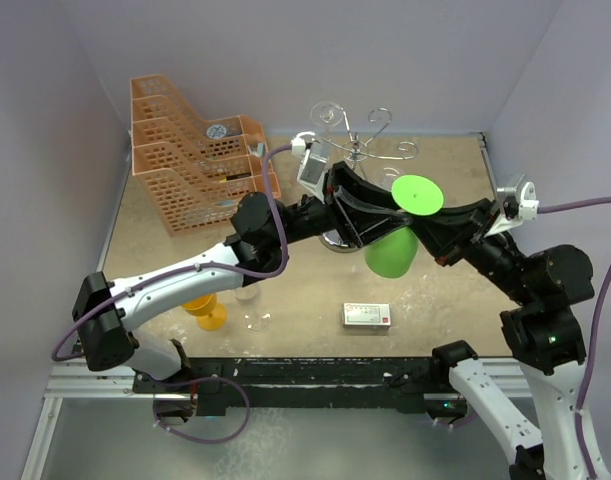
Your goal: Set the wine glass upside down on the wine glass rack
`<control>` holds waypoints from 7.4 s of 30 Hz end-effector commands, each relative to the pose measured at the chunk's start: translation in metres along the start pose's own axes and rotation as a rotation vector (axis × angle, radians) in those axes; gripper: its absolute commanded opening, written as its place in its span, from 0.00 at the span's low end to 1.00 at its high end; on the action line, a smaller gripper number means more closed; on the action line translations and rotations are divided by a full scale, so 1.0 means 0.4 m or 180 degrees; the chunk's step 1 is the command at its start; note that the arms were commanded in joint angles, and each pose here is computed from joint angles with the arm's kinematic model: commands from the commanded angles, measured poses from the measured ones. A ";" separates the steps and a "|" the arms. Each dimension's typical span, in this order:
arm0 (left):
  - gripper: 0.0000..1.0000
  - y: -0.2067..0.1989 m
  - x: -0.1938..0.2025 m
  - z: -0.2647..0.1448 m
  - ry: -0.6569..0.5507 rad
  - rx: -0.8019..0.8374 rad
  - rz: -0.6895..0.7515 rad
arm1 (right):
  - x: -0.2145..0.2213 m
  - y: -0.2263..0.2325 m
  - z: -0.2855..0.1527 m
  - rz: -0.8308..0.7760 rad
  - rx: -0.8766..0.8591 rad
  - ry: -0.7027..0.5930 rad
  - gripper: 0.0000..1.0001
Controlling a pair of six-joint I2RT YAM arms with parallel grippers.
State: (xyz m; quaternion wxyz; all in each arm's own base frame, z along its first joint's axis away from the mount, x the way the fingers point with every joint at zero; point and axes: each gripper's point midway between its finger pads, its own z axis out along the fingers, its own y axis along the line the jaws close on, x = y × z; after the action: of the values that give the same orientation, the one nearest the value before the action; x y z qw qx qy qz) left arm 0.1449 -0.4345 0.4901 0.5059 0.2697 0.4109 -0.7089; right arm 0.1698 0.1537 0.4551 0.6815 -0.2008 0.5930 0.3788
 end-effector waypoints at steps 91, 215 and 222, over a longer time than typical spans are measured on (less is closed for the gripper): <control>0.54 0.247 -0.169 -0.339 0.0325 -0.2633 0.0493 | 0.245 -0.625 0.219 -0.1241 -0.0172 0.0506 0.00; 0.45 0.401 -0.075 -0.417 0.0502 -0.3400 0.0500 | 0.210 -0.528 0.170 -0.0636 0.0075 -0.0219 0.00; 0.45 0.398 -0.076 -0.418 0.0503 -0.3396 0.0499 | 0.199 -0.526 0.156 -0.0680 0.0222 -0.0286 0.00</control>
State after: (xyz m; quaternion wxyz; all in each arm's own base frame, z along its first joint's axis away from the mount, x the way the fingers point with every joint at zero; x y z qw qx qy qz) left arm 0.3017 -0.3071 0.3564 0.5731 0.0669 0.7491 -0.3255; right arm 0.3733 0.0960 0.3316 0.7117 -0.2249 0.5779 0.3300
